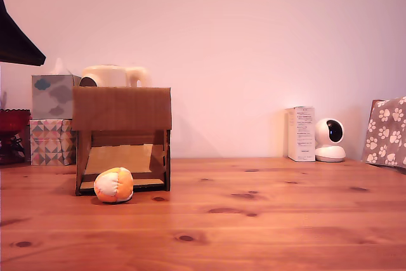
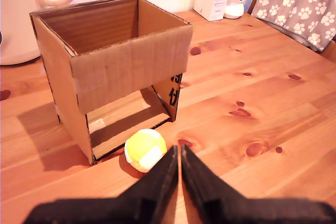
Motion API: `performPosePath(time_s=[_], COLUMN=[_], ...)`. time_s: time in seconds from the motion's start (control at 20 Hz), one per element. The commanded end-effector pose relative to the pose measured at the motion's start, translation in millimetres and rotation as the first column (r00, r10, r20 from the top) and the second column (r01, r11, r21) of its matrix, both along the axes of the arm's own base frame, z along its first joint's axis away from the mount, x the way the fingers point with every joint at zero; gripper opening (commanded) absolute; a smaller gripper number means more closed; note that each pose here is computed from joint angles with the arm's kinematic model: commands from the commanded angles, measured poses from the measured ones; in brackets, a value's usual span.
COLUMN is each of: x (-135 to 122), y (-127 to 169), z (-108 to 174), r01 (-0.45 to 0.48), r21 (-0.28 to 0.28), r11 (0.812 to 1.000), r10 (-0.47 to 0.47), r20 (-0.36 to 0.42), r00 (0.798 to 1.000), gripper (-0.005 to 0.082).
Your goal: Drop the footbag into the cardboard dice tower
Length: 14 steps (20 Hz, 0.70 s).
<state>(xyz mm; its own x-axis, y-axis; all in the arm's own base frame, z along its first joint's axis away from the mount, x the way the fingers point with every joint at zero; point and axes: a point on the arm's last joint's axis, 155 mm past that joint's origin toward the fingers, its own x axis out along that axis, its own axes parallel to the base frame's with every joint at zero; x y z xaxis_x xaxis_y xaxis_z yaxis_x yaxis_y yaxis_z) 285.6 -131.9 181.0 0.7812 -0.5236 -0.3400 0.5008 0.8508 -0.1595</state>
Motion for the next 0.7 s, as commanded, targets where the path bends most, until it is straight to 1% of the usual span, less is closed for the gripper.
performPosePath(time_s=[0.0, 0.2, 0.4, 0.5, 0.65], x=[-0.3, -0.6, -2.9, -1.4, -0.1], y=[0.8, 0.8, 1.5, 1.5, -1.1], z=[-4.9, -5.6, -11.7, -13.6, -21.4], r01=[-0.003, -0.003, -0.004, -0.007, -0.022], r21=[-0.002, -0.001, 0.004, 0.003, -0.029], r11=[1.0, 1.0, 1.0, 1.0, 0.999], r10=[0.003, 0.003, 0.004, 0.007, 0.02], r20=[-0.01, -0.014, -0.04, -0.04, -0.041], r00=[1.0, 1.0, 0.999, 0.999, 0.999], gripper=[-0.0024, -0.0024, -0.0024, -0.0024, -0.0024])
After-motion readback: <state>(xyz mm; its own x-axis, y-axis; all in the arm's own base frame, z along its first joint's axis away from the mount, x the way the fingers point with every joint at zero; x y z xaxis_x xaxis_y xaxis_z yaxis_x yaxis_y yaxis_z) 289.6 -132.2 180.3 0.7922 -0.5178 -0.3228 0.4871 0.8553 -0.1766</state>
